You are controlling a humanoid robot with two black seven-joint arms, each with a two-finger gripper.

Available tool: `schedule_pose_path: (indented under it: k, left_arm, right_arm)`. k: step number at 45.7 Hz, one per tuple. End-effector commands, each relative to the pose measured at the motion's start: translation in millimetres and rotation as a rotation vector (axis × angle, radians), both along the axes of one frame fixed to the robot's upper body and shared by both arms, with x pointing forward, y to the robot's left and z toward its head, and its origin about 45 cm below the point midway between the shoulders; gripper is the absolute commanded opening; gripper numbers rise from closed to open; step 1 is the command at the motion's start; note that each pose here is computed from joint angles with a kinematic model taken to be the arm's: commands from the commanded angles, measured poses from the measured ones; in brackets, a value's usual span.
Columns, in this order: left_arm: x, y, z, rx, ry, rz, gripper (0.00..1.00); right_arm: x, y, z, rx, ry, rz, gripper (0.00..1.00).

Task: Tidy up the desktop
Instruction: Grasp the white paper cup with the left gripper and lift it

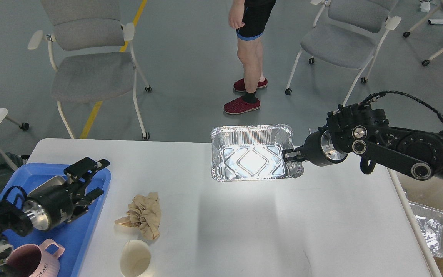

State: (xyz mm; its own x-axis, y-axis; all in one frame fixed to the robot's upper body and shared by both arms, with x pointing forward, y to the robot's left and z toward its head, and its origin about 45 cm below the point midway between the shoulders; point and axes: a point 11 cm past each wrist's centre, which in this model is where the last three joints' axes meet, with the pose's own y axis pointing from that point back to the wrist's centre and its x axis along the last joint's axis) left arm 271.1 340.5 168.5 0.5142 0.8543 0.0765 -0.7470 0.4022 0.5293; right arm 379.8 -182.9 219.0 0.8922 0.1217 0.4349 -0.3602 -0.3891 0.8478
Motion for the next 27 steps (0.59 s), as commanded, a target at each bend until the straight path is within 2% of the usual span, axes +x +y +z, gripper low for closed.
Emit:
schedule_pose_path:
  k: [1, 16, 27]
  left_arm:
    - [-21.2, 35.0, 28.5, 0.139, 0.036, -0.068, 0.96]
    - [-57.4, 106.7, 86.1, 0.364, 0.208, -0.195, 0.96]
    - [-53.1, 90.4, 106.6, 0.302, 0.223, -0.341, 0.96]
  right_arm:
    - [-1.9, 0.9, -3.1, 0.003, 0.009, 0.000, 0.00]
    - [-5.4, 0.1, -9.1, 0.004, 0.023, -0.001, 0.00]
    - [-6.4, 2.7, -10.3, 0.007, 0.027, 0.003, 0.00]
